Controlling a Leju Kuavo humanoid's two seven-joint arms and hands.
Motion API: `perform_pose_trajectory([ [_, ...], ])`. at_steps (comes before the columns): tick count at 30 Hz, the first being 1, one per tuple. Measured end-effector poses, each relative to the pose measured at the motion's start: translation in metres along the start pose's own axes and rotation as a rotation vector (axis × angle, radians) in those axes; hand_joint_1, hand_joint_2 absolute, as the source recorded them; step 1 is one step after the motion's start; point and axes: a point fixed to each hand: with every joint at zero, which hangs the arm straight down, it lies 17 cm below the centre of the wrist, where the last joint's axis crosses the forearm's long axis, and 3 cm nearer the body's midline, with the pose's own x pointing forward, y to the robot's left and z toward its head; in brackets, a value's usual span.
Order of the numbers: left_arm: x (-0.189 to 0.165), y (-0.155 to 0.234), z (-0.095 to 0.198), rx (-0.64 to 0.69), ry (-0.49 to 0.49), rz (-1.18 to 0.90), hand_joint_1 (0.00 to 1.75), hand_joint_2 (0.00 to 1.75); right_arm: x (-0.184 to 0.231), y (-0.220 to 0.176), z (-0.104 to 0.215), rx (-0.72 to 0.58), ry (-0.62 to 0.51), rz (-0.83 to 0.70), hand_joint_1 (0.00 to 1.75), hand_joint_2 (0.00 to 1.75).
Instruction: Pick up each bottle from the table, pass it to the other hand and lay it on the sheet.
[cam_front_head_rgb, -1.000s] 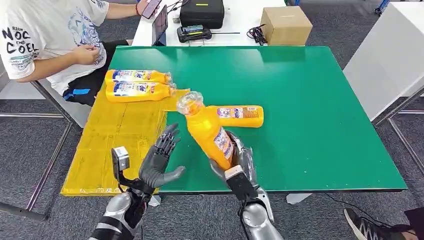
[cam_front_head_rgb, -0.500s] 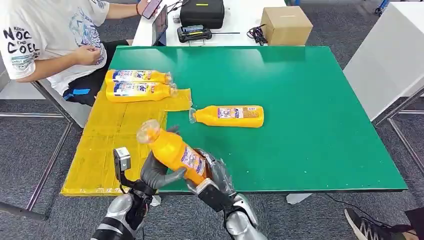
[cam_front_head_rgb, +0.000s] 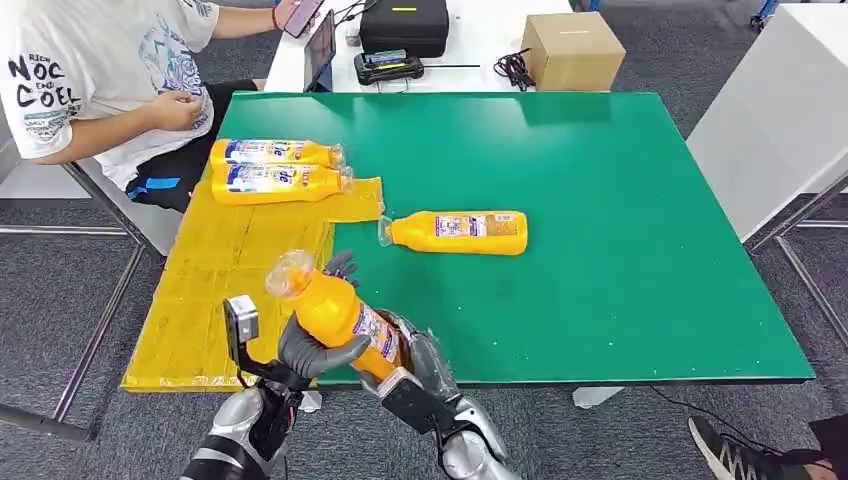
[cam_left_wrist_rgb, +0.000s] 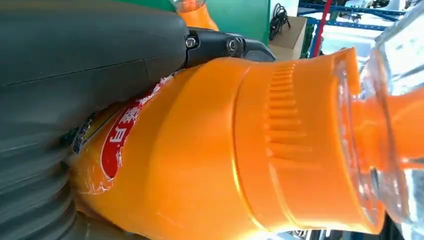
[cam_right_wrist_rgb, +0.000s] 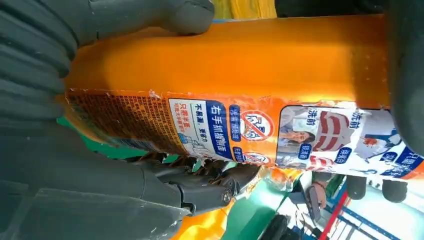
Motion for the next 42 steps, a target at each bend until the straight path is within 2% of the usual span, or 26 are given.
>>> perform_pose_trajectory([
  [11, 0.002, -0.003, 0.002, -0.023, -0.002, 0.045, 1.75, 1.75, -0.002, 0.001, -0.002, 0.001, 0.006, 0.012, 1.75, 1.75],
  [12, 0.002, -0.002, 0.002, -0.022, -0.002, 0.046, 1.75, 1.75, -0.002, 0.002, -0.002, 0.003, 0.006, 0.012, 1.24, 1.75],
  [13, 0.002, -0.002, 0.003, -0.021, -0.002, 0.047, 1.75, 1.75, -0.002, 0.002, -0.002, 0.002, 0.006, 0.012, 0.93, 1.75],
  [14, 0.002, -0.001, 0.003, -0.020, -0.003, 0.048, 1.75, 1.75, -0.001, 0.002, -0.002, 0.000, 0.006, 0.014, 0.93, 1.75],
  [15, 0.002, 0.000, 0.003, -0.017, -0.004, 0.052, 1.75, 1.75, -0.001, 0.001, -0.003, -0.006, 0.006, 0.017, 0.00, 1.75],
  [23, 0.003, 0.008, 0.003, 0.011, -0.005, 0.041, 1.75, 1.75, -0.002, -0.004, -0.006, -0.045, 0.020, 0.038, 0.00, 1.75],
  [24, 0.004, 0.009, 0.003, 0.013, -0.005, 0.040, 1.75, 1.75, -0.002, -0.004, -0.007, -0.046, 0.021, 0.036, 0.00, 0.00],
  [32, 0.014, 0.032, 0.001, 0.101, -0.039, -0.028, 1.75, 1.75, 0.008, -0.021, -0.012, -0.115, 0.007, 0.006, 0.00, 0.00],
  [37, 0.036, 0.074, -0.001, 0.229, -0.099, -0.134, 1.75, 1.75, 0.056, -0.051, -0.019, -0.191, -0.124, -0.100, 0.00, 0.00],
  [42, 0.077, 0.122, -0.005, 0.369, -0.199, -0.305, 1.75, 1.75, 0.120, -0.079, -0.015, -0.238, -0.301, -0.280, 0.00, 0.00],
])
